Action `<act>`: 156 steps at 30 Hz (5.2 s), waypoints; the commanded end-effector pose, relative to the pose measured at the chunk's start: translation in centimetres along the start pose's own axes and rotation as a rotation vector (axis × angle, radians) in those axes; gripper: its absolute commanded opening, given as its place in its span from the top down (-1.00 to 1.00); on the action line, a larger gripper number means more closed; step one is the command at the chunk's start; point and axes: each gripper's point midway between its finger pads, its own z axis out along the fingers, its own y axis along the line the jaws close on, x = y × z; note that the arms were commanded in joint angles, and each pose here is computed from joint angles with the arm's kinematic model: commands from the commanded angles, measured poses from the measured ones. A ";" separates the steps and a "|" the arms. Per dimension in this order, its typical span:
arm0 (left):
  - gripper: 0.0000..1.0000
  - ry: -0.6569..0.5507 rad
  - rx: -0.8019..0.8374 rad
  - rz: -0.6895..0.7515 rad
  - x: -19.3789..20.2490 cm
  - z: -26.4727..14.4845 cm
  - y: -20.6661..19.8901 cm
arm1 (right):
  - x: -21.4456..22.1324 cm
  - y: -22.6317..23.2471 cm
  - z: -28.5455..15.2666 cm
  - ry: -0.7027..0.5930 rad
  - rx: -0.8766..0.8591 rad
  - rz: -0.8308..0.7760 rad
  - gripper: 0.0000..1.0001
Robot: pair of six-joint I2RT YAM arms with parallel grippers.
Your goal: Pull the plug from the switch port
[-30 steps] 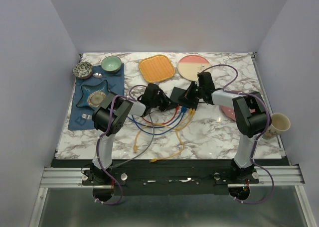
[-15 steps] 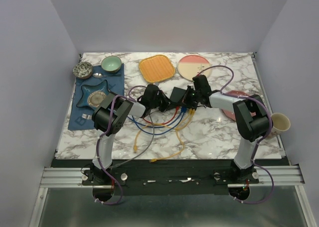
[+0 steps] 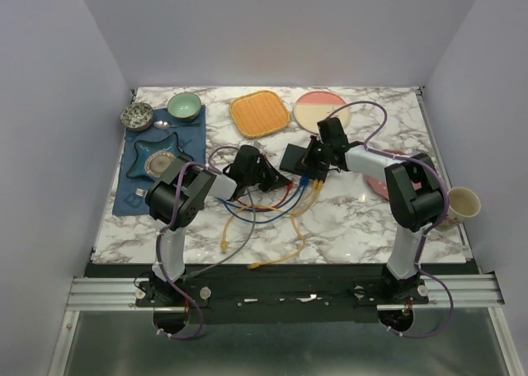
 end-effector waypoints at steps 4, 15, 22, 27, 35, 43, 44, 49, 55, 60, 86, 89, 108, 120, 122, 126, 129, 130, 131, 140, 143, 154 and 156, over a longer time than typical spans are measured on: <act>1.00 0.030 -0.294 -0.018 2.3 -3.8 8.5 | -0.8 -1.0 -0.1 -0.021 0.051 -0.001 0.99; 1.00 -0.271 -0.440 -0.122 -3.1 -14.4 11.7 | -1.5 -0.9 -1.6 -0.081 0.052 -0.023 0.99; 0.19 -0.359 -0.443 -0.049 -6.2 -16.2 8.6 | -1.7 -0.8 -2.8 -0.127 0.034 -0.033 0.97; -0.70 -0.317 -0.359 -0.003 -6.8 -14.0 4.7 | -3.4 -0.8 -3.6 -0.176 0.028 0.007 0.58; -0.89 -0.197 -0.203 0.094 -4.3 -8.2 -0.6 | -7.6 -3.5 -3.3 -0.220 0.026 0.133 -0.33; -0.58 -0.021 0.056 0.096 -1.4 -2.7 -4.3 | -10.2 -5.3 -0.9 -0.226 0.080 0.140 0.45; -0.57 -0.014 0.065 0.108 -1.0 -2.1 -4.6 | -10.9 -5.0 -0.8 -0.234 0.075 0.138 0.46; -0.44 0.016 0.129 0.079 -0.7 0.3 -4.8 | -10.3 -5.2 0.4 -0.190 0.071 0.152 0.63; -0.28 0.035 0.145 0.062 -0.3 1.7 -3.7 | -9.3 -5.1 0.2 -0.181 0.040 0.186 0.82; -0.22 0.053 0.134 0.053 0.0 2.6 -3.0 | -8.8 -4.6 -0.6 -0.190 0.005 0.195 0.97; 0.02 0.114 0.099 0.019 2.4 3.8 -0.6 | -2.8 -2.4 -0.2 -0.080 -0.112 0.201 0.99; 0.14 0.108 0.099 0.011 2.4 3.7 -0.5 | -2.3 -3.1 0.3 -0.066 -0.097 0.218 0.99; 0.53 0.008 0.028 -0.085 0.5 4.5 0.7 | -0.9 -5.0 1.7 -0.036 -0.050 0.244 0.99; 1.00 0.047 0.055 -0.106 1.4 4.6 1.1 | -0.8 -5.0 1.7 -0.037 -0.049 0.240 0.99; 1.00 0.061 0.066 -0.109 1.7 4.5 1.1 | -0.9 -5.0 1.7 -0.039 -0.049 0.239 0.99; 1.00 0.076 0.066 -0.119 2.1 4.3 1.6 | -1.0 -5.0 1.7 -0.041 -0.050 0.241 0.99; 1.00 0.092 0.062 -0.115 2.5 4.1 1.9 | -1.1 -4.8 1.6 -0.043 -0.054 0.237 0.99; 1.00 0.098 0.057 -0.116 2.7 4.0 2.1 | -1.2 -4.8 1.6 -0.045 -0.054 0.236 0.99; 1.00 0.100 0.048 -0.118 2.8 3.9 2.3 | -1.1 -4.7 1.6 -0.044 -0.055 0.234 0.99; 1.00 0.205 0.003 -0.092 4.9 2.2 3.7 | -1.2 -4.8 1.7 -0.046 -0.053 0.239 0.99; 1.00 0.207 -0.002 -0.081 5.0 1.5 3.8 | -1.3 -4.8 1.8 -0.048 -0.050 0.237 0.99; 1.00 0.204 -0.016 -0.096 5.0 1.6 4.3 | -1.0 -4.3 -0.2 -0.090 -0.070 0.157 0.99; 1.00 0.199 -0.018 -0.097 4.9 1.7 4.3 | -0.7 -3.0 -1.5 -0.114 -0.092 0.111 0.89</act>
